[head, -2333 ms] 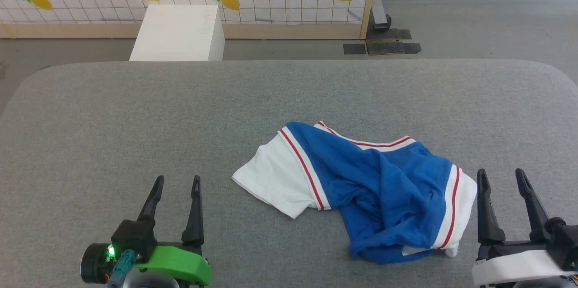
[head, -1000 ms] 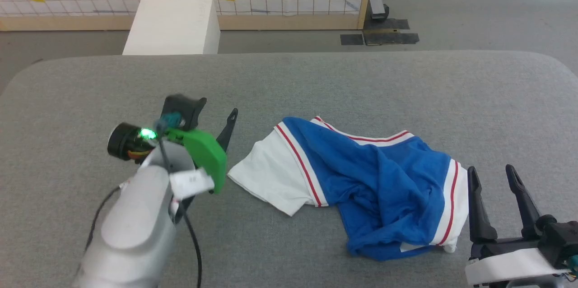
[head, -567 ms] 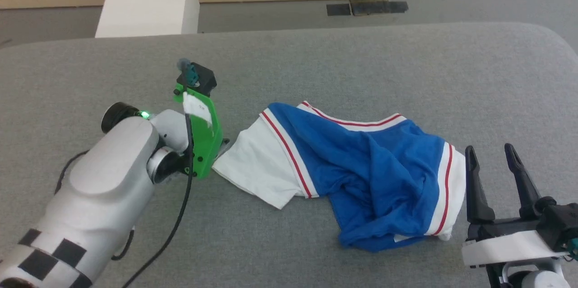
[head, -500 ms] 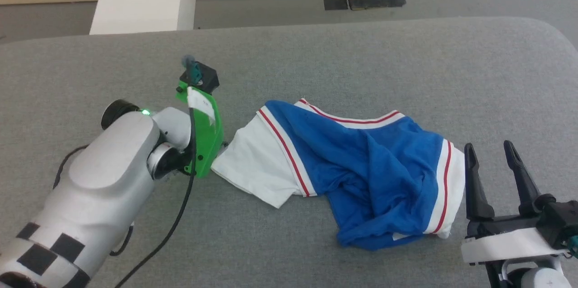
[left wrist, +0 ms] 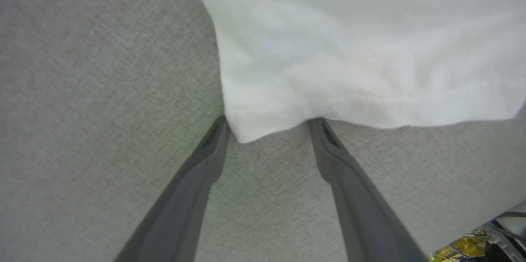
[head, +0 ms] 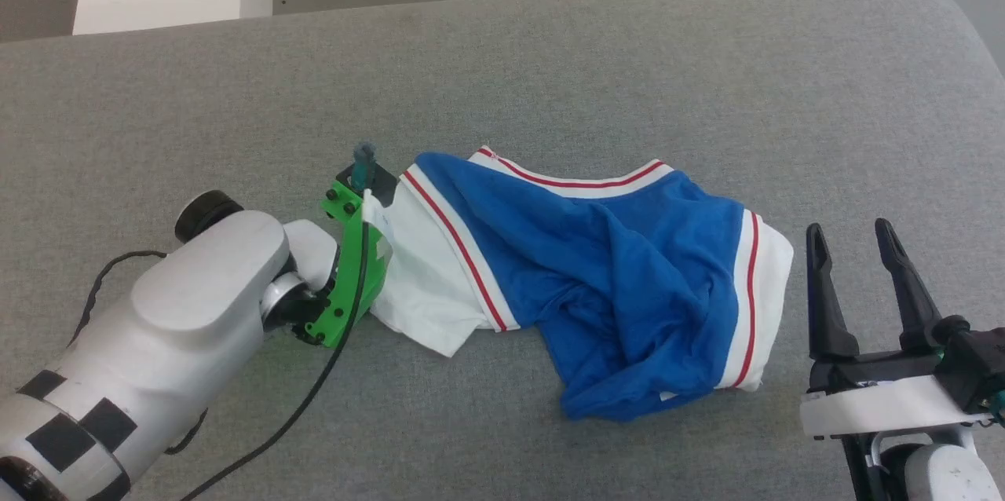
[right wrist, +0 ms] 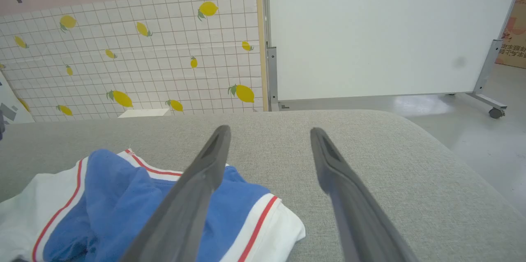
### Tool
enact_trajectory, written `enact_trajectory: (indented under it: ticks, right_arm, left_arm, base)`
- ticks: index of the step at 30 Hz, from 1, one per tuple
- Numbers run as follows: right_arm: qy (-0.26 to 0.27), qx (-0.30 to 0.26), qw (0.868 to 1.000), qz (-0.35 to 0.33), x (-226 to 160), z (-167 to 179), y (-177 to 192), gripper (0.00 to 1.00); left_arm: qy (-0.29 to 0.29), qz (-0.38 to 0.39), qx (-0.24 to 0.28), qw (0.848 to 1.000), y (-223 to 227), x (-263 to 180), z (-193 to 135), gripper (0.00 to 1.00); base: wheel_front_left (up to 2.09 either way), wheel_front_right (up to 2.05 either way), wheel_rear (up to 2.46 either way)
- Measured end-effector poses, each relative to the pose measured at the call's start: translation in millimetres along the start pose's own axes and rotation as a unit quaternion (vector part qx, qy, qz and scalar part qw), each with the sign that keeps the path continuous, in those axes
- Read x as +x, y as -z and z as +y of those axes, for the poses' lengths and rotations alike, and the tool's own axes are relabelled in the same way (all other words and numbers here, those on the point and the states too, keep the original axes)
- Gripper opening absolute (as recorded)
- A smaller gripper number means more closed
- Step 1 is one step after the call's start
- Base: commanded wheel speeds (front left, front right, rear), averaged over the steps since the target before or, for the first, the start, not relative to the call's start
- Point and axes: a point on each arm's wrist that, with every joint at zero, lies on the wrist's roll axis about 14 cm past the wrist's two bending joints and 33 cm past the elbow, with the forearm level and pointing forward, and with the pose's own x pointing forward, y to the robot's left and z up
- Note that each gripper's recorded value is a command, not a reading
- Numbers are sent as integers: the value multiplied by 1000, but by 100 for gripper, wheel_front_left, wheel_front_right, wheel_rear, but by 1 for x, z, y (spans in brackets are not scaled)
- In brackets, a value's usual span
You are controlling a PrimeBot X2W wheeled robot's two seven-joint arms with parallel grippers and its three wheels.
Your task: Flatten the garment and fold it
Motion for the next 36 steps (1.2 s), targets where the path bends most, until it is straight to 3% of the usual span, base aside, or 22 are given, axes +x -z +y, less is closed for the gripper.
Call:
enact_trajectory:
  ticks: [1, 2, 3, 9, 13, 21, 28, 29, 30, 33, 36]
  right_arm:
    - [2, -1, 1000, 1, 0, -1, 0, 100]
    - [3, -1, 1000, 2, 0, -2, 1, 100]
    - [2, 0, 1000, 2, 0, -1, 1, 100]
    - [-10, 5, 1000, -11, 0, 6, -7, 100]
    - [-15, 8, 1000, -22, -2, 10, -14, 100]
    - [-40, 15, 999, -24, 0, 27, -15, 100]
    - [-39, 9, 999, -15, 2, 25, -8, 100]
    - [-38, 9, 999, -14, 2, 25, -8, 100]
    - [-36, 8, 999, -14, 2, 24, -8, 100]
    - [-42, -11, 999, -22, 2, 26, -13, 100]
    - [-48, -30, 997, -45, 7, 29, -28, 100]
  left_arm:
    - [2, -5, -2, 1000, -1, 1, 0, 67]
    - [3, -13, -4, 1000, -3, 1, 0, 17]
    - [4, -18, -5, 1000, -4, 1, 0, 0]
    - [6, -61, -22, 998, -8, -14, -2, 0]
    - [-1, -111, -62, 992, -5, -38, 13, 0]
    - [-90, -65, -178, 978, 102, -62, 76, 0]
    - [-111, -23, -233, 966, 155, -44, 83, 0]
    - [-112, -34, -242, 963, 153, -42, 84, 38]
    - [-115, -51, -244, 962, 148, -42, 85, 100]
    - [-123, -167, -242, 948, 108, -52, 85, 100]
    - [-160, -276, -234, 919, 83, -79, 98, 100]
  base:
    - [0, 0, 0]
    - [0, 0, 0]
    - [0, 0, 0]
    - [0, 0, 0]
    - [0, 0, 0]
    - [0, 0, 0]
    - [0, 0, 0]
    - [0, 0, 0]
    - [0, 0, 0]
    - [0, 0, 0]
    - [0, 0, 0]
